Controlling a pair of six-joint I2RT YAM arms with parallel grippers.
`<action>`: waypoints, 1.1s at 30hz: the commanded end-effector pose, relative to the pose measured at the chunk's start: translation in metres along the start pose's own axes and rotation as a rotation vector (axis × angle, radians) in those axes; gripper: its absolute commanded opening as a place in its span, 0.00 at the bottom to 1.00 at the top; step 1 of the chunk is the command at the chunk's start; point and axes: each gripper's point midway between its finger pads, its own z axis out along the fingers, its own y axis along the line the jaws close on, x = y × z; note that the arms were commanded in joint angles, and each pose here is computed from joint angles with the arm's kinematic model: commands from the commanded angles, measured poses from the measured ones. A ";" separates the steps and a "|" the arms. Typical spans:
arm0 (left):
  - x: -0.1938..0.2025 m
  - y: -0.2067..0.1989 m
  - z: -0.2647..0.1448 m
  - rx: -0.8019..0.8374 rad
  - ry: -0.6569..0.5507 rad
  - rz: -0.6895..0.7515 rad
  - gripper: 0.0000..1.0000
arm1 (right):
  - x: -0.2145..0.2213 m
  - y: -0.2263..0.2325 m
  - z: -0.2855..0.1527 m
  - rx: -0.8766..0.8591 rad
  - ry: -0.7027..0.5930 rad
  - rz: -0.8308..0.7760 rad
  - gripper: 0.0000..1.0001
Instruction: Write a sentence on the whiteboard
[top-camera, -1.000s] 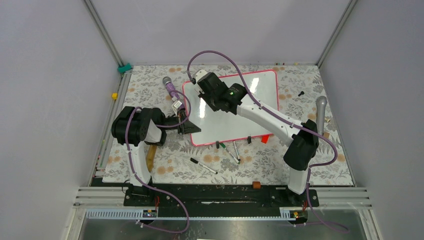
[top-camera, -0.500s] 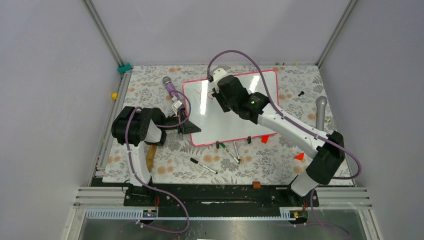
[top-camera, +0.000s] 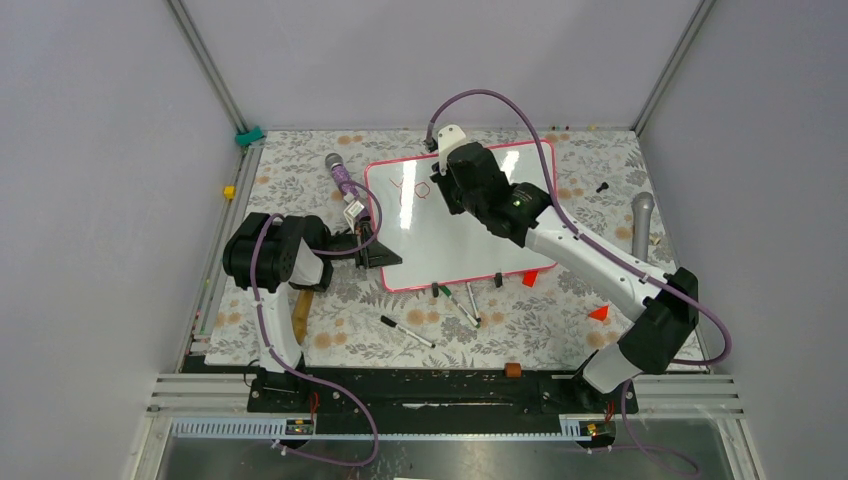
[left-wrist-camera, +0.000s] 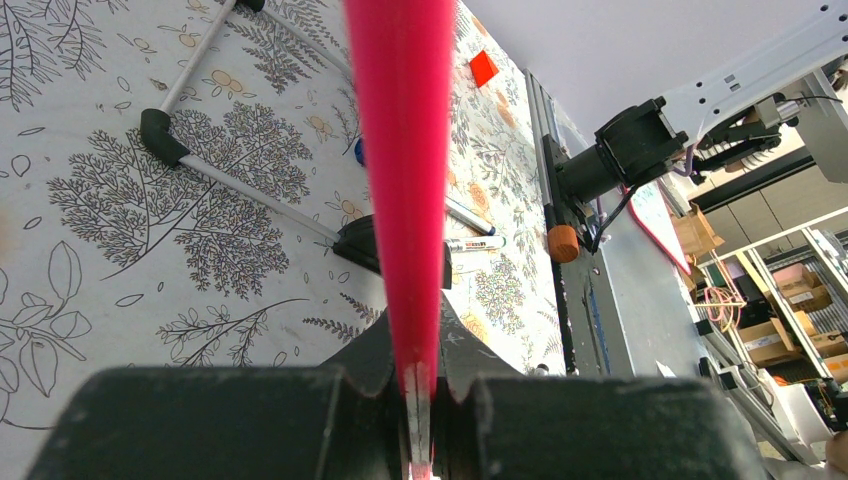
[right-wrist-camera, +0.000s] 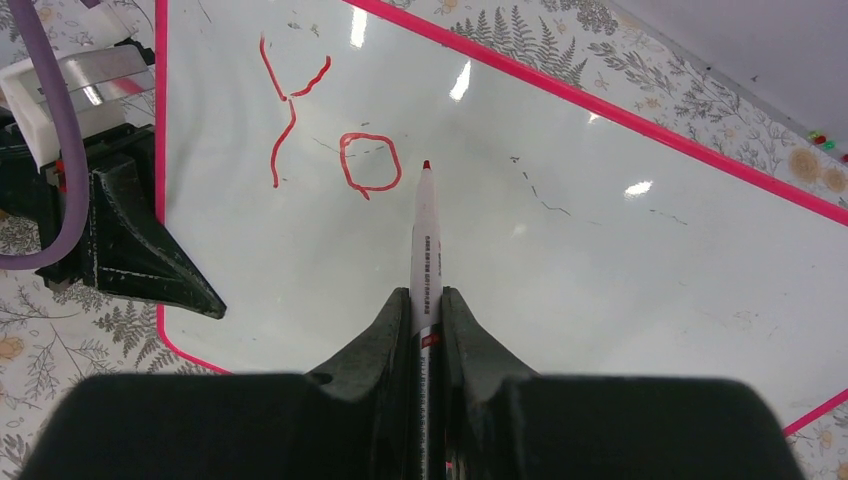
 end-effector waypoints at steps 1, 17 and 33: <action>-0.001 -0.003 -0.001 0.005 -0.004 0.080 0.00 | -0.016 -0.008 -0.004 0.025 -0.051 0.013 0.00; -0.001 -0.001 -0.001 0.002 -0.005 0.064 0.00 | -0.006 -0.009 0.014 0.051 0.027 -0.060 0.00; -0.001 -0.002 0.000 0.004 -0.004 0.068 0.00 | -0.004 -0.002 0.022 0.023 0.050 -0.058 0.00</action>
